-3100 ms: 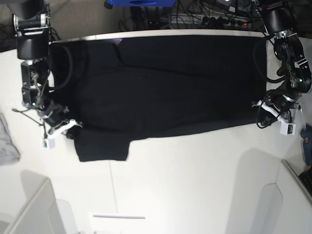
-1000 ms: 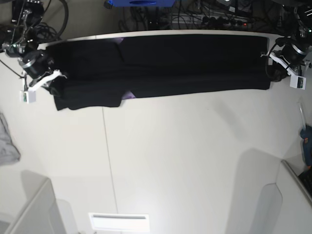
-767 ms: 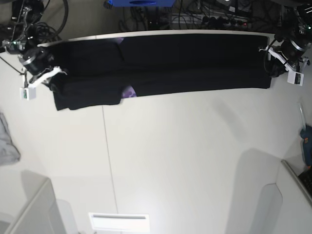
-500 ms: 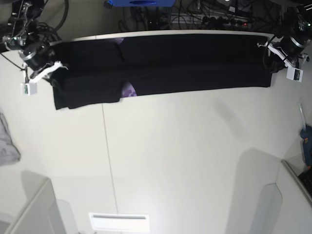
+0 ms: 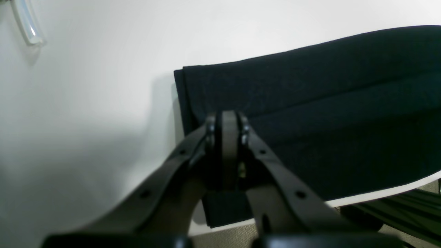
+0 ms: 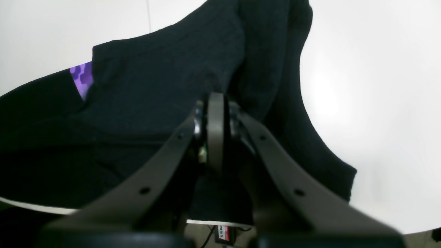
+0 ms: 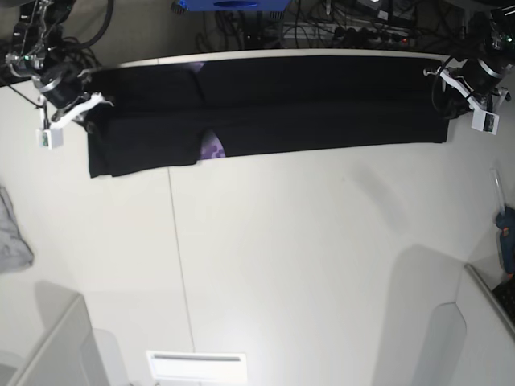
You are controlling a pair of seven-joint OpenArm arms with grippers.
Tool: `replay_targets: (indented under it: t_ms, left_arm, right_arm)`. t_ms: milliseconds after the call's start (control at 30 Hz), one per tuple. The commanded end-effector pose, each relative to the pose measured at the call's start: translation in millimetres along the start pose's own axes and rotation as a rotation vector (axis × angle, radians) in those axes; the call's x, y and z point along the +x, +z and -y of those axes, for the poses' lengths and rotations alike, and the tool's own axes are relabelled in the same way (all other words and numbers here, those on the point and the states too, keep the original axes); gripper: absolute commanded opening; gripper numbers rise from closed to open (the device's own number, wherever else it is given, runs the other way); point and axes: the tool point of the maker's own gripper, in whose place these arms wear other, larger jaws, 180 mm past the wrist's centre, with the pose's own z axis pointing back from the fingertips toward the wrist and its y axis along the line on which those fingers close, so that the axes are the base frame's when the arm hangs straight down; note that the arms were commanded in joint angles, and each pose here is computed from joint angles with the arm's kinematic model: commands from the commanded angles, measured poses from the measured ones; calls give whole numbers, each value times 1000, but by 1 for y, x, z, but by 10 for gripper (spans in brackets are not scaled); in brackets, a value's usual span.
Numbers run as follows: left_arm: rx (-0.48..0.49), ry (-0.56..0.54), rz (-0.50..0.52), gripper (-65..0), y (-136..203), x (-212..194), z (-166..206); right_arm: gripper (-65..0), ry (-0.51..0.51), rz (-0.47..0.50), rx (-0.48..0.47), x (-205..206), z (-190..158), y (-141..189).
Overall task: Fold the T-shirt properly
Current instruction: 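Lay the hem down over the folded shoulder edge with both grippers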
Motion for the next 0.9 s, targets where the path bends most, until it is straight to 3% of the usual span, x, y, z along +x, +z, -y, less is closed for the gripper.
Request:
replay_targets:
  t_ms: [0,133,533,800,867]
  left_arm:
    - [1,-20,23,-650,3,7,-2]
    - [0,-19,22,-650,3,7,-1]
    - [90,-67,-52,-650,0,-12,-11]
    - [101,-66,-59,-650,2,-15,-14]
    - [101,-66,-61,-650,3,-16,-14]
  right_arm:
    - [-650,0,11,-8,1,4,2]
    - [-650,-49,-15,-16,-14,9,-3]
    - [-650,-54,-24,-18,-18,9,-3]
    - [-650,-90,-25,-29,-29,9,2]
    - [-575,-109,-19,-34,-31,10,3]
